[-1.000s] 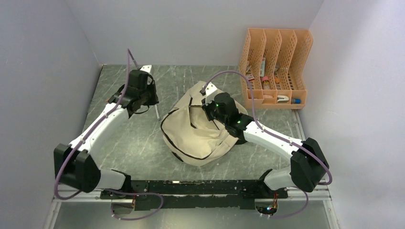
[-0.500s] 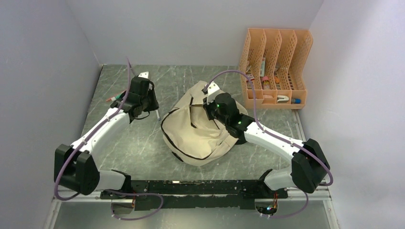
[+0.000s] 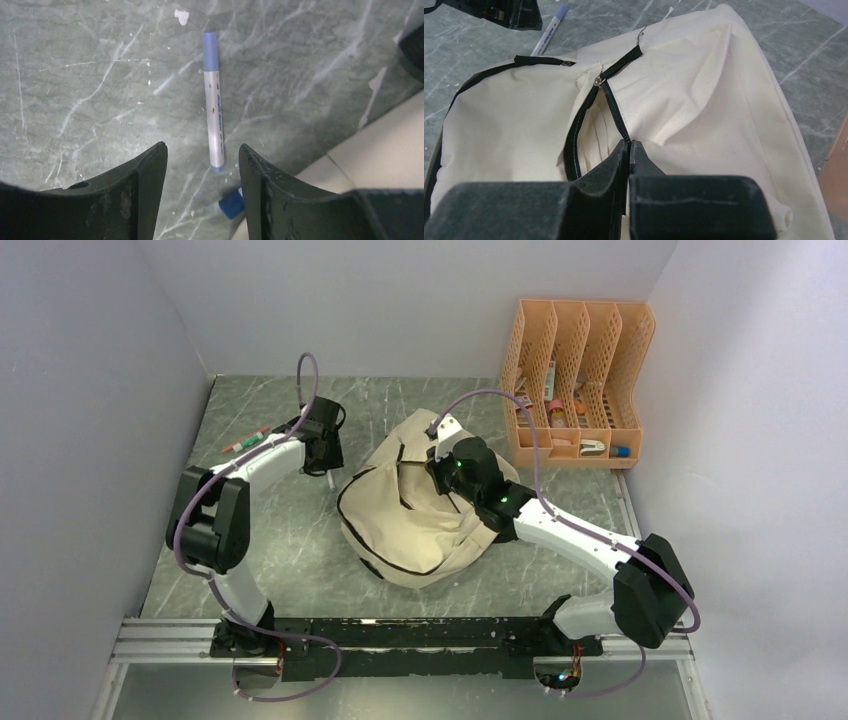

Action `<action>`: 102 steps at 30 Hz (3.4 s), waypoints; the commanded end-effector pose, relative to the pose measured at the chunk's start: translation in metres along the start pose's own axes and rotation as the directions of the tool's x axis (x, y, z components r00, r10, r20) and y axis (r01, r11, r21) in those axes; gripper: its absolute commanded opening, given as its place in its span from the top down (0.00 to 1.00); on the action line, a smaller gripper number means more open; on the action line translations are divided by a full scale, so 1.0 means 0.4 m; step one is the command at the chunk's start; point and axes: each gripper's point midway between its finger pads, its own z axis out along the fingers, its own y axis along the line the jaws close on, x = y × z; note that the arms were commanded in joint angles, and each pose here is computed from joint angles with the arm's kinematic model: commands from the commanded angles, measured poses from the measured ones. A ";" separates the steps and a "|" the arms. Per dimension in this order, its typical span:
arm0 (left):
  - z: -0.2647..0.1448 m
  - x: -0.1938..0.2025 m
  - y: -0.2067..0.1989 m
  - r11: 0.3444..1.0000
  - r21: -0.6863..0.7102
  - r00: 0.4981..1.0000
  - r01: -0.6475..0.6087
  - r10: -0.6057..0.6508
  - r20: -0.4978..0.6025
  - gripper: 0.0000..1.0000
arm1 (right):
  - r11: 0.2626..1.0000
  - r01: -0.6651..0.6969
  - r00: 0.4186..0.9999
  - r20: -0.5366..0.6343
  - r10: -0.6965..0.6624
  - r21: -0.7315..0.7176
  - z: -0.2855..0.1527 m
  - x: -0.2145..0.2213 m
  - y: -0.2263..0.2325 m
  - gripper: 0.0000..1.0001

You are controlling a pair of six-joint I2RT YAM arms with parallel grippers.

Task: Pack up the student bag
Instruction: Pick up the stationery from the center of the board, then place the stationery in the student bag.

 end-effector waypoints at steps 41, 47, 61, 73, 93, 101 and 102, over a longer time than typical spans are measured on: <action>0.156 0.165 0.035 0.997 -0.054 0.974 0.058 -0.068 -0.217 0.66 | 0.999 -0.031 0.998 0.050 0.033 -0.039 -0.006 -0.030 0.018 0.99; 0.144 0.154 0.038 0.997 -0.037 0.976 0.063 -0.069 -0.208 0.86 | 0.999 -0.031 0.998 0.046 0.033 -0.041 -0.004 -0.031 0.019 0.99; -0.029 -0.020 0.008 0.991 0.105 0.997 0.078 -0.077 -0.011 0.90 | 0.999 -0.033 0.998 0.044 0.034 -0.041 0.001 -0.037 0.020 1.00; -0.315 0.023 -0.172 0.820 0.572 0.993 0.034 -0.090 0.070 0.92 | 0.996 -0.071 0.989 0.131 0.064 0.050 -0.026 -0.091 -0.024 1.00; -0.472 0.228 -0.431 0.565 0.825 1.000 -0.027 0.009 0.026 0.94 | 0.992 -0.123 0.982 0.149 0.116 0.040 -0.037 -0.113 -0.020 1.00; -0.423 0.203 -0.491 0.584 0.812 1.000 0.021 -0.023 -0.009 0.94 | 0.990 -0.139 0.980 0.149 0.134 0.023 -0.047 -0.108 -0.012 1.00; -0.422 0.194 -0.503 0.578 0.815 1.000 0.022 -0.029 -0.006 0.95 | 0.990 -0.142 0.979 0.149 0.137 0.022 -0.047 -0.107 -0.012 1.00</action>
